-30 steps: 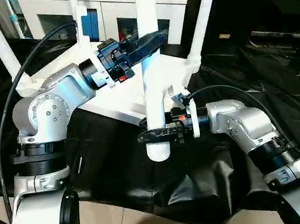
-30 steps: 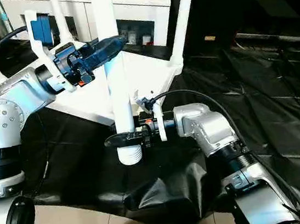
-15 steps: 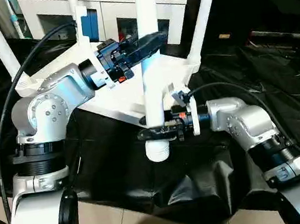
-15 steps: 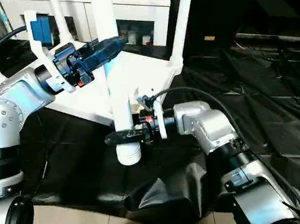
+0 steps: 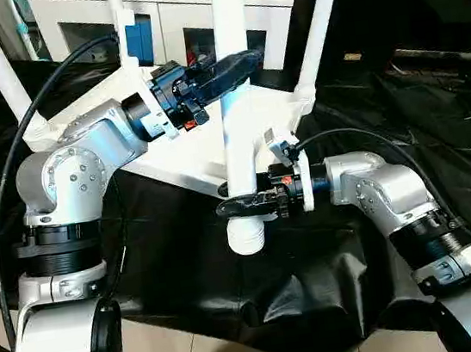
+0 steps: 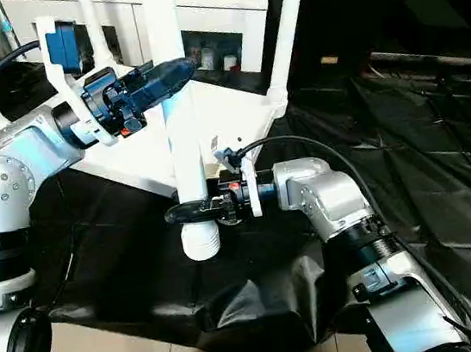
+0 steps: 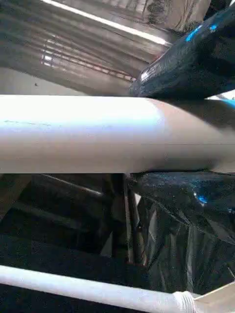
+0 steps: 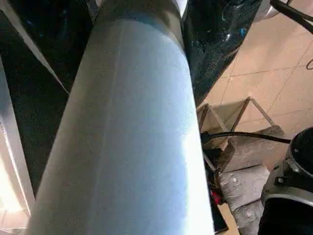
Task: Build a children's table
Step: Pick table leg, then insert table leg to table base
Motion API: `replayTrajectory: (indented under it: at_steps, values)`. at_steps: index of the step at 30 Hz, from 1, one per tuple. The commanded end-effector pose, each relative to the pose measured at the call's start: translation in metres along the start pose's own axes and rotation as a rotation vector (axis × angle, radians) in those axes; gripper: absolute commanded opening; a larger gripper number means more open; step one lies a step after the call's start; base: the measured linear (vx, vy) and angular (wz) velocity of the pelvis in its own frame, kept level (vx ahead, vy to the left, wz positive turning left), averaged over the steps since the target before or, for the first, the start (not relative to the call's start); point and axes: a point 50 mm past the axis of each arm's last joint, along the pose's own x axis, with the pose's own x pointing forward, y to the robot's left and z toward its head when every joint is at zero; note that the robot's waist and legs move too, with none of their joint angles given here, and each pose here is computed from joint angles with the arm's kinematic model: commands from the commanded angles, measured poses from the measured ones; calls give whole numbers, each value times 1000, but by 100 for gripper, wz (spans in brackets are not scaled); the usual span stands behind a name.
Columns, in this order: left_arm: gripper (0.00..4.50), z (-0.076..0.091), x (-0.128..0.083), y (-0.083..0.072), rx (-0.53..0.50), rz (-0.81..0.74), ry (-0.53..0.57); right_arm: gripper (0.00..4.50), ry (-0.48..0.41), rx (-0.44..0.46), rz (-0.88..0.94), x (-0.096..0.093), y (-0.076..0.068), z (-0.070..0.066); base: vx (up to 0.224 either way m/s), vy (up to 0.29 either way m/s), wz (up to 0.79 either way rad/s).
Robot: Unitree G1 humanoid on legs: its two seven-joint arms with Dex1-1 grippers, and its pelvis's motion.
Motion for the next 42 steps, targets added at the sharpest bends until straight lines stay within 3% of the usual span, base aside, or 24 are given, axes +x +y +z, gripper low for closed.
replayTrajectory:
  at_steps: [1, 7, 9, 12, 14, 16, 17, 21, 22, 23, 25, 28, 29, 30, 32, 33, 35, 36, 38, 39, 42]
  values:
    - [164, 4, 3, -3, 18, -20, 6, 187, -15, -15, -14, -6, -2, 6, 0, 0, 0]
    - [164, 5, 4, 2, 12, 37, -30, 186, -26, -19, -17, -8, -1, 6, 0, 0, 0]
    - [220, 5, 4, 4, -25, 38, -48, 185, -38, -21, -20, -8, -1, 8, 0, 0, 0]
    - [237, 9, 3, 2, -87, 7, -112, 185, -54, -25, -22, -9, 0, 10, 0, 0, 0]
    - [275, 16, 3, 4, -124, -6, -234, 185, -77, -27, -20, -11, 2, 12, 0, 0, 0]
    - [278, 21, 2, 7, -122, 13, -331, 185, -96, -26, -21, -12, 2, 14, 0, 0, 0]
    - [277, 26, -1, 12, -170, 23, -453, 185, -120, -22, -27, -13, 2, 15, 0, 0, 0]
    - [276, 30, -7, 16, -302, -19, -634, 184, -160, -20, -47, -13, 1, 17, 0, 0, 0]
    - [276, 30, -7, 16, -302, -19, -634, 184, -160, -20, -47, -13, 1, 17, 0, 0, 0]
    - [276, 31, -15, 21, -421, -54, -775, 184, -242, -11, -95, -16, -2, 23, 0, 0, 0]
    - [276, 29, -19, 25, -441, -36, -808, 184, -299, -15, -197, -21, -9, 29, 0, 0, 0]
    - [276, 12, -15, 33, -253, 142, -592, 184, -307, -52, -441, -37, -24, 31, 0, 0, 0]
    - [276, 2, -11, 39, -75, 263, -390, 184, -272, -83, -524, -46, -28, 27, 0, 0, 0]
    - [276, 2, -11, 39, -75, 263, -390, 184, -272, -83, -524, -46, -28, 27, 0, 0, 0]
    - [276, -19, -9, 49, 285, 378, -1, 184, -202, -140, -647, -62, -31, 21, 0, 0, 0]
    - [276, -30, -11, 53, 406, 379, 160, 184, -178, -154, -679, -68, -30, 18, 0, 0, 0]
    - [276, -42, -16, 58, 495, 362, 323, 184, -156, -164, -703, -75, -28, 15, 0, 0, 0]
    - [276, -59, -19, 62, 532, 303, 487, 184, -130, -174, -721, -80, -25, 10, 0, 0, 0]
    - [276, -61, -20, 62, 534, 294, 508, 184, -127, -175, -723, -81, -25, 9, 0, 0, 0]
    - [276, -82, -24, 65, 537, 214, 674, 184, -106, -179, -738, -84, -22, 5, 0, 0, 0]
    - [276, -111, -33, 70, 567, 132, 903, 184, -91, -180, -754, -86, -17, -1, 0, 0, 0]
